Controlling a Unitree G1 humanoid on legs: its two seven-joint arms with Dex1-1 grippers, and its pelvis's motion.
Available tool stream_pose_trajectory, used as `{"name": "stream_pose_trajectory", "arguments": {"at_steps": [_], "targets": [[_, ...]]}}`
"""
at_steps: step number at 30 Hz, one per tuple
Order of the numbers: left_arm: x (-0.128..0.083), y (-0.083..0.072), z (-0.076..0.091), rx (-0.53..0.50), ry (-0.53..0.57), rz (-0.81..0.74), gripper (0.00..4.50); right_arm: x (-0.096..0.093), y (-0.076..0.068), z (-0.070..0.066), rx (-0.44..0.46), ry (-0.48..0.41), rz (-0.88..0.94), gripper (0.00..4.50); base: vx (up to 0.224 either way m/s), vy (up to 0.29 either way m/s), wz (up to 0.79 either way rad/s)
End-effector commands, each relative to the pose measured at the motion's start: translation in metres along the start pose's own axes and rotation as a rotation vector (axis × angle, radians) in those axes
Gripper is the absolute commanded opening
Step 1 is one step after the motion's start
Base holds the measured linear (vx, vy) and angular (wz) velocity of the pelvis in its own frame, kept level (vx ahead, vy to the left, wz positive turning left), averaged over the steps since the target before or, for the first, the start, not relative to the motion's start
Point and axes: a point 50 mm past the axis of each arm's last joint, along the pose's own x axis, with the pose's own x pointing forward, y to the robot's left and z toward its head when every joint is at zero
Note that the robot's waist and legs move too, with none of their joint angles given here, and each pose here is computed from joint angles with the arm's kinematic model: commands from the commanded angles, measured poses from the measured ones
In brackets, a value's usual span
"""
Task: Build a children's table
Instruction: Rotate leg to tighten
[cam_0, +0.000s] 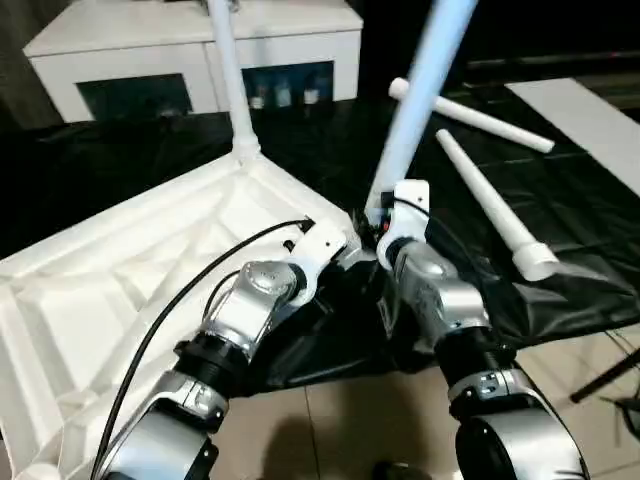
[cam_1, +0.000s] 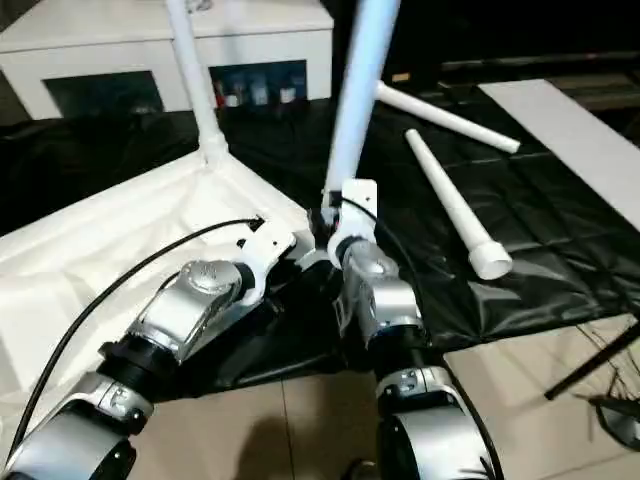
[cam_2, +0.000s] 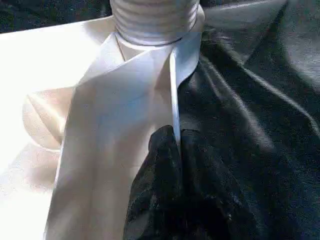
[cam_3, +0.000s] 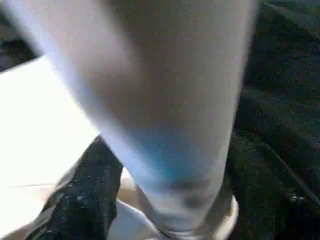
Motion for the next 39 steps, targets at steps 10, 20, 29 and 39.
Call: {"name": "stream_pose_trajectory", "arguments": {"at_steps": [10,20,29,39], "targets": [[-0.005,0.008,-0.011,0.016,0.03,0.005,0.0,-0.006,-0.007,0.011,0.011,-0.037,0.047,3.49,0.0,0.0,0.0],[-0.005,0.007,-0.011,0.021,0.024,-0.01,0.0,-0.007,-0.01,0.008,0.015,-0.016,0.059,2.65,0.0,0.0,0.0],[-0.012,0.004,-0.01,0.056,0.0,-0.112,0.0,-0.016,-0.018,-0.003,-0.043,0.155,0.221,2.06,0.0,0.0,0.0],[-0.03,0.001,-0.014,0.13,-0.035,-0.331,0.0,-0.045,-0.028,0.006,-0.088,0.222,0.542,1.93,0.0,0.0,0.0]]}}
